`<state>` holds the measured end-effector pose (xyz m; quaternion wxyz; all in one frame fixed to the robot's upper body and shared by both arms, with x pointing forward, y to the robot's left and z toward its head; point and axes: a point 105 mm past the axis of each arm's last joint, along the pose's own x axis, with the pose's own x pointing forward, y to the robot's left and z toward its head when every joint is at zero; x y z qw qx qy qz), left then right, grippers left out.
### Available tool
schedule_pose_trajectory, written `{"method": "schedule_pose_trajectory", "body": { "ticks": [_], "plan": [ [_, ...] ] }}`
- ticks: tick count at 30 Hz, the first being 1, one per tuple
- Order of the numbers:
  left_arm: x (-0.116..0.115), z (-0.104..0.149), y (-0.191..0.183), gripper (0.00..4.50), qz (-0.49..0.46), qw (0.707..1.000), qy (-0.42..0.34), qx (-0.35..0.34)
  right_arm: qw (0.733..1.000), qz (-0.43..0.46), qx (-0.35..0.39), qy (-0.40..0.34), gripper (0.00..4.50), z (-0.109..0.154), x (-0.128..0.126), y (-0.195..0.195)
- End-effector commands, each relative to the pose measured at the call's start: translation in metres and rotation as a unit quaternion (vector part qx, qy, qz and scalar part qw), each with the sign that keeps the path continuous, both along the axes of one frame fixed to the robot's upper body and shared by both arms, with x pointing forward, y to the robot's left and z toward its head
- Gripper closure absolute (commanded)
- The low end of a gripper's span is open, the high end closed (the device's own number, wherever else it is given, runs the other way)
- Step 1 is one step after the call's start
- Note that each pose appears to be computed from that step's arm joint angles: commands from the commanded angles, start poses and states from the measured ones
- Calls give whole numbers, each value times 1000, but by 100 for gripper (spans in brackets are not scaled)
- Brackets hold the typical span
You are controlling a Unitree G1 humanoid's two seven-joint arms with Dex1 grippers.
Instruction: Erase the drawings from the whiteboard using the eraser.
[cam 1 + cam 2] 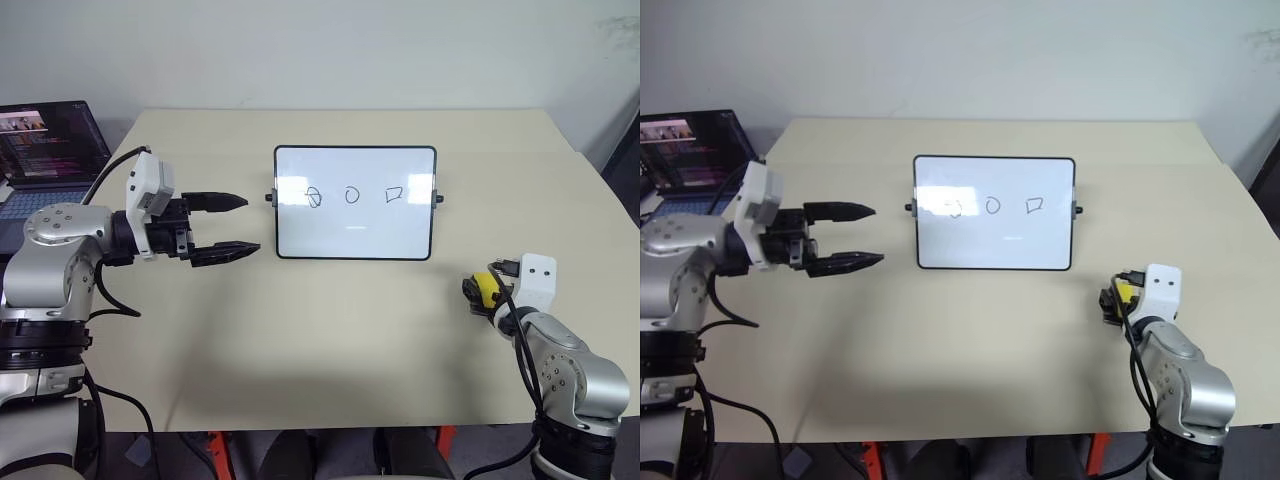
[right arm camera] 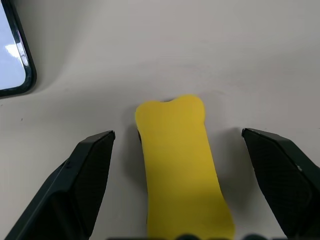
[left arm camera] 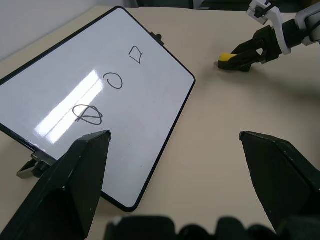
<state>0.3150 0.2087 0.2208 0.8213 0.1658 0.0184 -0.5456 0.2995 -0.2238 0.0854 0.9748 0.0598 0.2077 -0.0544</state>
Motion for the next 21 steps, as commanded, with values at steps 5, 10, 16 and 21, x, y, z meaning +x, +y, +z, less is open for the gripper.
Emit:
{"method": "schedule_pose_trajectory", "body": {
  "ticks": [5,10,16,21],
  "plan": [
    [-2,17,3,0,0,1000,-31,4,1000,0,-11,-24,4,11,3,-2],
    [-2,18,3,0,0,999,-32,5,1000,0,-11,-24,4,10,3,-2],
    [-2,18,3,0,0,999,-33,6,1000,0,-11,-24,31,10,3,-2],
    [-2,18,3,0,0,999,-34,7,1000,1,-11,-23,167,9,3,-2]
  ]
}}
